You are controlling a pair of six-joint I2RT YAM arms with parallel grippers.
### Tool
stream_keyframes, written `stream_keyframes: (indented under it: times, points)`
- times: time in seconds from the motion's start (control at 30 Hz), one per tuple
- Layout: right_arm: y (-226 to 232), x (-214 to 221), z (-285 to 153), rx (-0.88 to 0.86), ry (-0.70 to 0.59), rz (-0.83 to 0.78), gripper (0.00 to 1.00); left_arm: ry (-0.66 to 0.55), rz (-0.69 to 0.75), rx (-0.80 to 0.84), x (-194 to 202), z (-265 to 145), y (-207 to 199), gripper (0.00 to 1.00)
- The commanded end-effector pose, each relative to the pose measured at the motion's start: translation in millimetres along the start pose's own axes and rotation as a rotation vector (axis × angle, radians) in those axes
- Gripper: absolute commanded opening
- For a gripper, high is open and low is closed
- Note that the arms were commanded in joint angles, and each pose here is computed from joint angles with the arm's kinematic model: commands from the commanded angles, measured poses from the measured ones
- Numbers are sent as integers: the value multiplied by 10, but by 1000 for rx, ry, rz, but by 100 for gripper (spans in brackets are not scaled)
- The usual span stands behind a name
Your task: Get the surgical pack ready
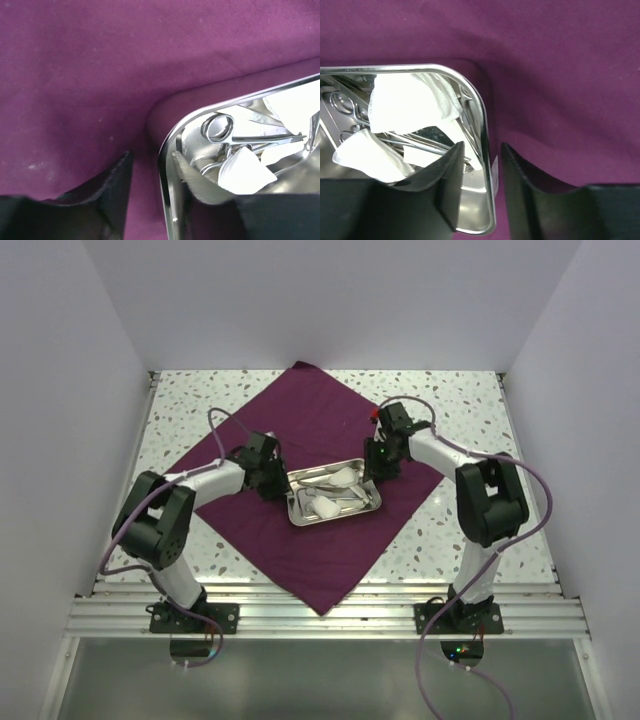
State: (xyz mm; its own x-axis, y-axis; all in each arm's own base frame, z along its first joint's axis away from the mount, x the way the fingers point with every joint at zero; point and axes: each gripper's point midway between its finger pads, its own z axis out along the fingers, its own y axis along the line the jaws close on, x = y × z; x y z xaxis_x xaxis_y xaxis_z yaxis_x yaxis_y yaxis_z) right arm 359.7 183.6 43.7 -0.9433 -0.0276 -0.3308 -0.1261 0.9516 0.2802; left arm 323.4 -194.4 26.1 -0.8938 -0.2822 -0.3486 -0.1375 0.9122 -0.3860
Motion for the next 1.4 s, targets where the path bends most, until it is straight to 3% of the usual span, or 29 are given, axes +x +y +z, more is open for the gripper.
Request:
stream_keyframes:
  times: [0.0,0.03,0.13,0.27,0.4,0.7,0.9,1.0,1.27,1.3,1.33,1.37]
  points:
    - [144,-51,34,-40,-7,-22,37,-58,-4,69,-211,9,-236,39]
    - [155,-73,31,-41,-13,-26,29,-61,-6,67,-223,10,-239,35]
    - [197,-110,30,-47,-20,-19,15,-63,-1,57,-274,13,-258,19]
    - [268,-192,27,-55,-28,-22,6,-103,11,52,-446,-68,-338,1]
    - [310,-310,79,-57,-32,-23,1,-130,27,9,-593,-106,-324,0]
    - [426,-336,210,-73,-12,-35,1,-120,-6,-50,-641,-55,-35,0]
    - [447,-301,249,-77,-3,-33,5,-120,-13,-57,-680,-47,40,2]
    - [474,-285,235,-74,-6,-40,14,-111,-13,-55,-656,-20,54,5]
    - [508,-255,296,-81,11,-42,15,-118,-28,-78,-654,-6,209,7]
    - [516,-264,293,-80,7,-41,16,-118,-33,-77,-666,-4,226,7]
    - [515,-267,284,-76,4,-42,25,-116,-36,-77,-665,-4,235,8]
    - [513,-291,241,-71,-8,-48,30,-119,-36,-76,-672,-2,239,14]
